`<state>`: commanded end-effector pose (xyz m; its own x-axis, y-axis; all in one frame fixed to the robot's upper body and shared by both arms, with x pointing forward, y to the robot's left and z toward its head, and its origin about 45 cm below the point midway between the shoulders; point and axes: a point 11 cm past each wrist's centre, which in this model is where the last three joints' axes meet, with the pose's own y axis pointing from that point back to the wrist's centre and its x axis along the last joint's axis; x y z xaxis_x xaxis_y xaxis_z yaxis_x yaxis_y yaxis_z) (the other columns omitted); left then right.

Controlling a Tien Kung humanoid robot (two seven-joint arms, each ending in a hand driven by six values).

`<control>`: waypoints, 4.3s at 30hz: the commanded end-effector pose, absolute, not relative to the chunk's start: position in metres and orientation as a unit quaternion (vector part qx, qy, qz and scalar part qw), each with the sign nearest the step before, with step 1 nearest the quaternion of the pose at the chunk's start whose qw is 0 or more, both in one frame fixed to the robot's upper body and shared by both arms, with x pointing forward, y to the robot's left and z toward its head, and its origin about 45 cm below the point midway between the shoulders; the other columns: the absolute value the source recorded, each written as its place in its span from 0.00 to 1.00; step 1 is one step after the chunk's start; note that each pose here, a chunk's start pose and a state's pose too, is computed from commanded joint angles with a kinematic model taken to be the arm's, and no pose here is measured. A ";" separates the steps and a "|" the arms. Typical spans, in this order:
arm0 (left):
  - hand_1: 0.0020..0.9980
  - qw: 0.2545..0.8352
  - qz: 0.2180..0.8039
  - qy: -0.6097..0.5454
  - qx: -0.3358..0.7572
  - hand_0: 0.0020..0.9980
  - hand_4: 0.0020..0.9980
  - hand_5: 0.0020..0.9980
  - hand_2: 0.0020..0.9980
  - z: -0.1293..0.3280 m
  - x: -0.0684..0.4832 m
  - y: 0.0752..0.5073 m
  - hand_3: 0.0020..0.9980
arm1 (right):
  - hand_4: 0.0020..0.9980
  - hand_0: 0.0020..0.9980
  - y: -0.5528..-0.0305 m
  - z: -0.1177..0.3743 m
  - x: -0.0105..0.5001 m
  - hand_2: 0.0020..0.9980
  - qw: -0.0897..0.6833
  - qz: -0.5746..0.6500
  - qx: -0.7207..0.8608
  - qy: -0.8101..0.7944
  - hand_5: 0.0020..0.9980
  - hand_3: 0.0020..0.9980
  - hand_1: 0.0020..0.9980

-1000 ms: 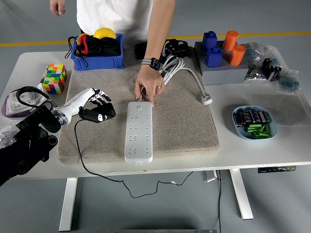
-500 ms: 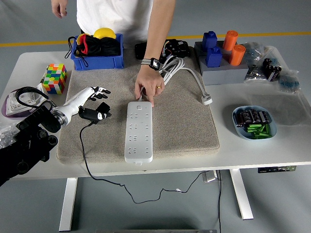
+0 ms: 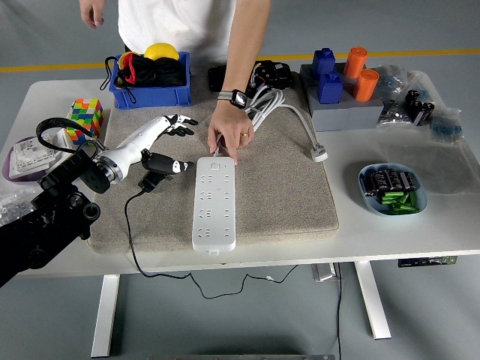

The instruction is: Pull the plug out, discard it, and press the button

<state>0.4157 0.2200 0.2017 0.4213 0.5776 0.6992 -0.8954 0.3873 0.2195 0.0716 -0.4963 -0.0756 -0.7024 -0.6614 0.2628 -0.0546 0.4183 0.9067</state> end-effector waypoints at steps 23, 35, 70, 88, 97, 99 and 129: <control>0.02 0.802 0.412 -0.210 0.377 0.01 0.31 0.00 0.06 0.169 0.432 0.186 0.65 | 0.66 0.74 -0.496 -0.076 0.072 0.64 0.310 -0.489 0.227 -0.783 0.48 0.61 0.66; 0.02 0.792 0.410 -0.208 0.402 0.00 0.33 0.00 0.07 0.157 0.433 0.188 0.65 | 0.66 0.74 -0.497 -0.075 0.072 0.64 0.310 -0.489 0.228 -0.783 0.48 0.61 0.66; 0.01 0.772 0.391 -0.212 0.454 0.00 0.27 0.00 0.07 0.143 0.441 0.190 0.65 | 0.66 0.74 -0.499 -0.073 0.075 0.64 0.314 -0.485 0.230 -0.783 0.48 0.62 0.66; 0.01 0.776 0.388 -0.212 0.449 0.00 0.27 0.00 0.07 0.143 0.439 0.186 0.65 | 0.66 0.74 -0.499 -0.074 0.073 0.64 0.313 -0.487 0.228 -0.783 0.48 0.62 0.66; 0.01 0.785 0.427 -0.217 0.393 0.00 0.29 0.00 0.07 0.169 0.447 0.185 0.65 | 0.66 0.74 -0.497 -0.075 0.073 0.64 0.313 -0.487 0.229 -0.783 0.48 0.61 0.66; 0.01 0.785 0.437 -0.217 0.383 0.00 0.29 0.00 0.07 0.173 0.448 0.187 0.65 | 0.66 0.74 -0.497 -0.075 0.072 0.64 0.313 -0.487 0.229 -0.783 0.48 0.61 0.66; 0.90 0.665 0.671 -0.225 0.240 0.87 0.77 0.21 0.81 0.247 0.433 0.345 0.82 | 0.66 0.74 -0.496 -0.076 0.073 0.64 0.309 -0.490 0.230 -0.782 0.48 0.62 0.66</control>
<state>0.4328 0.3449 0.2467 -0.0009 0.7846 0.6200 -0.9997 -0.0149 0.0173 0.0727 -0.4958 -0.0756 -0.7032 -0.6622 0.2588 -0.0563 0.4147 0.9082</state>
